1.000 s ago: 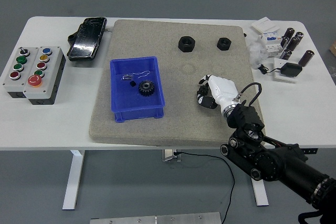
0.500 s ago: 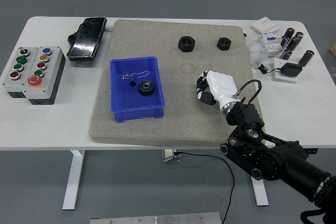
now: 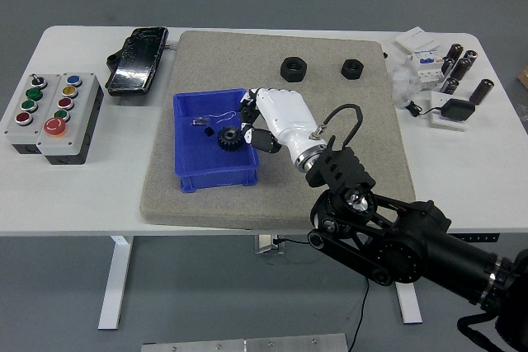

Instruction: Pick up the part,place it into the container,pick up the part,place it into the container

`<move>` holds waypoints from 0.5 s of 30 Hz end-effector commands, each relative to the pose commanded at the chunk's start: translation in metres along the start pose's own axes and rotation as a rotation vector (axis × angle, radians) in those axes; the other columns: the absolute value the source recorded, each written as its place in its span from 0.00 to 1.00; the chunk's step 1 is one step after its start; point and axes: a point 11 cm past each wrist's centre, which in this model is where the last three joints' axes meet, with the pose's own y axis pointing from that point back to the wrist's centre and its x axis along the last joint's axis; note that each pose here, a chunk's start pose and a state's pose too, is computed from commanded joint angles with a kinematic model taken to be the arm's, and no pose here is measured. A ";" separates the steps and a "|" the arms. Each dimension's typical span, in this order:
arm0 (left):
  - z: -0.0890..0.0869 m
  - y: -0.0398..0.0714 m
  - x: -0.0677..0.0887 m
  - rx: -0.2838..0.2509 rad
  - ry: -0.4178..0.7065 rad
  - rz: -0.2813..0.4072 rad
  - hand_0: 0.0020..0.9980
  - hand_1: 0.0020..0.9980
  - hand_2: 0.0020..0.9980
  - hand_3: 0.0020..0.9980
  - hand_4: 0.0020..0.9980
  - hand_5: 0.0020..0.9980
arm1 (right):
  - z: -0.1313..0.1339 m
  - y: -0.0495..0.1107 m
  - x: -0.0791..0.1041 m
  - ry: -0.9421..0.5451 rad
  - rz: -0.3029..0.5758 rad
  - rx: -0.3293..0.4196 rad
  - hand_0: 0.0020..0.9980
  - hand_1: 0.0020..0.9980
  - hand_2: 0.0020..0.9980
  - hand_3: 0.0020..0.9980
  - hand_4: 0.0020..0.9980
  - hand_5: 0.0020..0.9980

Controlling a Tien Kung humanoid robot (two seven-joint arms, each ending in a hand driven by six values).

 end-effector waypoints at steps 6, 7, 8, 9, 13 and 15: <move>-0.002 0.000 0.000 0.005 0.000 0.001 0.66 0.62 0.58 0.61 0.70 0.37 | -0.012 0.004 -0.020 0.050 -0.052 0.037 0.64 0.72 0.71 0.70 0.38 0.18; -0.002 0.000 0.001 0.007 -0.001 0.002 0.66 0.62 0.58 0.62 0.71 0.37 | -0.012 0.004 -0.022 0.054 -0.056 0.035 0.70 0.79 0.79 0.75 0.48 0.21; -0.003 0.000 0.001 0.008 0.000 0.002 0.66 0.62 0.58 0.62 0.71 0.37 | -0.012 0.004 -0.023 0.058 -0.059 0.033 0.70 0.79 0.79 0.75 0.48 0.21; -0.003 0.000 0.001 0.009 0.000 0.003 0.66 0.62 0.58 0.62 0.71 0.37 | -0.011 0.004 -0.024 0.061 -0.061 0.031 0.70 0.79 0.79 0.75 0.48 0.21; -0.004 0.000 0.001 0.011 -0.001 0.003 0.66 0.62 0.58 0.61 0.71 0.37 | -0.008 0.004 -0.026 0.058 -0.065 0.016 0.71 0.80 0.79 0.75 0.54 0.22; -0.004 0.000 0.001 0.010 -0.001 0.002 0.66 0.62 0.58 0.61 0.71 0.37 | -0.007 0.004 -0.025 0.049 -0.057 0.011 0.71 0.80 0.79 0.75 0.54 0.22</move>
